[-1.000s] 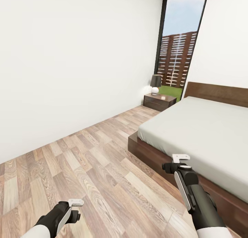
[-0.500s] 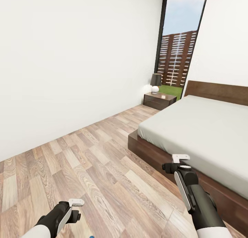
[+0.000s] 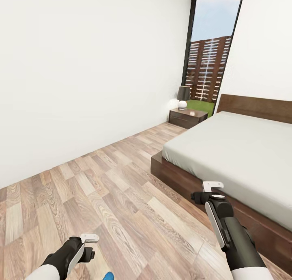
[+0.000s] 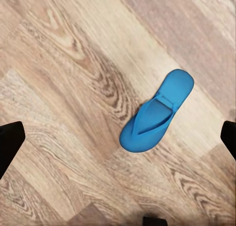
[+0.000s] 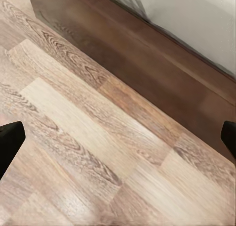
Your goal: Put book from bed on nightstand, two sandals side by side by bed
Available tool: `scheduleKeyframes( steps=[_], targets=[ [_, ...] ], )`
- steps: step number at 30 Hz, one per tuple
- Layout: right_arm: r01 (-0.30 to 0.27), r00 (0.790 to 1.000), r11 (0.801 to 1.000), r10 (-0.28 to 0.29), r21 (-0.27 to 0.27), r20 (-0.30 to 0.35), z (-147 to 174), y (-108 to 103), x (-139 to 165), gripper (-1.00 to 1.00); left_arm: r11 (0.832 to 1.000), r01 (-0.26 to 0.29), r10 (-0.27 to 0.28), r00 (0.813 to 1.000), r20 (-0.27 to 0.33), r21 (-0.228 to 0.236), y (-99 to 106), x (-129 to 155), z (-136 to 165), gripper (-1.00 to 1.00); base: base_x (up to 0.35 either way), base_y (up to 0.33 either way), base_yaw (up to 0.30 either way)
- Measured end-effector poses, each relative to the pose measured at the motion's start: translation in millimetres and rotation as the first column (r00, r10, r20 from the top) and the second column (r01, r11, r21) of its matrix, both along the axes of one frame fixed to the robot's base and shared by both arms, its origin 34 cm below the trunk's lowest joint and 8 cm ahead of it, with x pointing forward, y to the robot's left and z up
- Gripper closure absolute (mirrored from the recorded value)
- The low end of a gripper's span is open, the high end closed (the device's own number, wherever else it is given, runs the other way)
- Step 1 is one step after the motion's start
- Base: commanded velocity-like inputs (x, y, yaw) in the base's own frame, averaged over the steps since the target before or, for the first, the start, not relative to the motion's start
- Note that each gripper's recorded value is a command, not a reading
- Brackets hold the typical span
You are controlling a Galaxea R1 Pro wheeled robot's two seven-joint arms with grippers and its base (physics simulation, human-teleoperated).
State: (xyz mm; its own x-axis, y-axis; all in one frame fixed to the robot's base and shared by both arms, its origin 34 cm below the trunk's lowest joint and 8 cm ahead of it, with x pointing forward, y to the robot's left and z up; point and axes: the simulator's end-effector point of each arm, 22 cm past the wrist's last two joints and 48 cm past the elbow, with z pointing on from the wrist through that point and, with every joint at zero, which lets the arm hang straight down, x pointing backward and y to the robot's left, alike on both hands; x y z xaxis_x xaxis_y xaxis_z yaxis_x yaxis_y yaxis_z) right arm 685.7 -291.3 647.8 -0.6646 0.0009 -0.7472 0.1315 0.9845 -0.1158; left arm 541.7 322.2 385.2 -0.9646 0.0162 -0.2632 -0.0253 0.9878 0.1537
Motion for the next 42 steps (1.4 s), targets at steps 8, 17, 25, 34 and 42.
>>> scheduleKeyframes(
  steps=[8,17,25,34,42],
  targets=[
    [0.0,1.0,1.0,0.0,-0.002,0.0,0.0,-0.3,-0.1,-1.0,1.0,0.0,0.0,1.0,0.0,0.003,0.7,-0.1,0.2,-1.0,-0.261,0.054,0.0],
    [0.0,1.0,1.0,0.0,-0.005,-0.003,-1.1,-0.4,-0.5,-1.0,1.0,-0.002,0.002,1.0,0.003,0.004,1.1,0.7,0.7,-1.0,-0.148,0.003,0.0],
    [-0.001,1.0,1.0,0.001,-0.007,0.0,-12.0,-0.5,-2.7,-1.0,1.0,-0.007,0.007,1.0,-0.002,-0.007,0.4,-0.9,-10.7,-1.0,-0.011,0.0,0.0],
    [-0.001,1.0,1.0,0.001,-0.007,0.005,-29.7,-0.5,-6.2,-1.0,1.0,-0.016,0.015,0.998,-0.067,-0.013,-1.0,12.9,-8.4,-1.0,-0.001,0.0,0.0],
    [-0.002,1.0,1.0,0.002,-0.007,-0.002,-50.9,0.0,-10.2,-1.0,1.0,-0.016,0.015,1.0,-0.024,-0.023,-6.9,55.7,7.0,-1.0,0.0,0.0,0.0]
  ],
)
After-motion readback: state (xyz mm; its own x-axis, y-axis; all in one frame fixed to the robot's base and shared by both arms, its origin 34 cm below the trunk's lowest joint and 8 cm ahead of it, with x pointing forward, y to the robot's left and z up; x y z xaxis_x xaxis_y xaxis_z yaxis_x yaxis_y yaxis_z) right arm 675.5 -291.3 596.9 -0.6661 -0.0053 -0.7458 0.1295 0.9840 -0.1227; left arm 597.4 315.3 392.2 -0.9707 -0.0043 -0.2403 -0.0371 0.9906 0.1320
